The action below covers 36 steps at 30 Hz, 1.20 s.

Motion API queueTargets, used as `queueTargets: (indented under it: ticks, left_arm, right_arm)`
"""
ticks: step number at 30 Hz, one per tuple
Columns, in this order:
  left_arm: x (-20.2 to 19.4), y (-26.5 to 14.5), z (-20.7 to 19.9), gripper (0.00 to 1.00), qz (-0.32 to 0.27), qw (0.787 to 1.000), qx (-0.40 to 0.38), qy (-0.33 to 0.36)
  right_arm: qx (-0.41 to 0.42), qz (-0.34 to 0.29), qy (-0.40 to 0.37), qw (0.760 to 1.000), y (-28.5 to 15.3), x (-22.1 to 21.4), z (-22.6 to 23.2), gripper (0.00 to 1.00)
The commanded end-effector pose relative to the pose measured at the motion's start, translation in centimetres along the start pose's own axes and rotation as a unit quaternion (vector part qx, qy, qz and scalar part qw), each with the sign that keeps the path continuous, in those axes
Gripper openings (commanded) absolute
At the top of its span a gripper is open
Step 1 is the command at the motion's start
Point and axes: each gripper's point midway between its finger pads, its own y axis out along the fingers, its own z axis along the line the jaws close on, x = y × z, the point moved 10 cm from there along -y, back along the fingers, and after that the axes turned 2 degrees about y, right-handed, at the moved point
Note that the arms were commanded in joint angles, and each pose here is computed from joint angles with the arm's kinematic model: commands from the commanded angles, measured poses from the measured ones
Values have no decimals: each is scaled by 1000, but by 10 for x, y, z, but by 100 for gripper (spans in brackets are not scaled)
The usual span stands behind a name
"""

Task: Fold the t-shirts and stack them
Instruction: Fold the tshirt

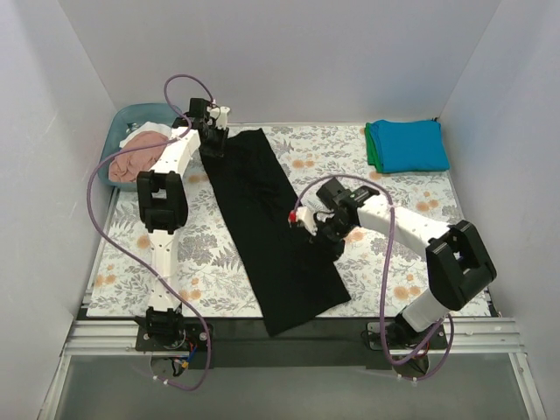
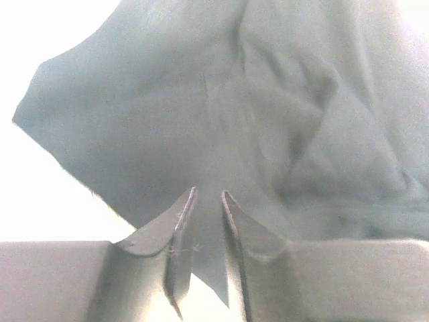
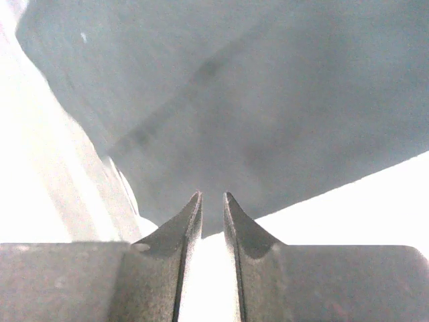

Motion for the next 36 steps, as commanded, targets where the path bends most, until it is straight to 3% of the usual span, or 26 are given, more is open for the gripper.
queueTargets:
  ticks: [1, 3, 8, 12, 24, 30, 36]
  left_arm:
    - [21, -74, -24, 22, -93, 995, 0, 26]
    - [16, -101, -36, 23, -109, 994, -13, 19]
    - [-46, -82, -50, 17, -6, 999, -39, -31]
    - [-69, -66, -52, 12, 24, 997, -48, -53]
    - [-85, 9, -69, 9, 91, 988, -95, -80]
    - [-54, 37, -106, 8, 68, 989, -127, -46]
    - [-19, -7, -105, 14, 1, 990, -134, -49]
  right_arm:
    - [-12, -83, 3, 996, -38, 30, -8, 25]
    - [-32, -88, 7, 996, -41, 41, -20, 24]
    - [-41, -69, 62, 995, -14, 55, -53, 20]
    - [-34, -84, 81, 993, 0, 72, -68, 20]
    - [42, -76, 124, 988, 56, 49, -48, 17]
    - [57, -105, 103, 987, 41, 62, -35, 19]
    - [26, -205, 126, 970, -23, 85, -71, 27]
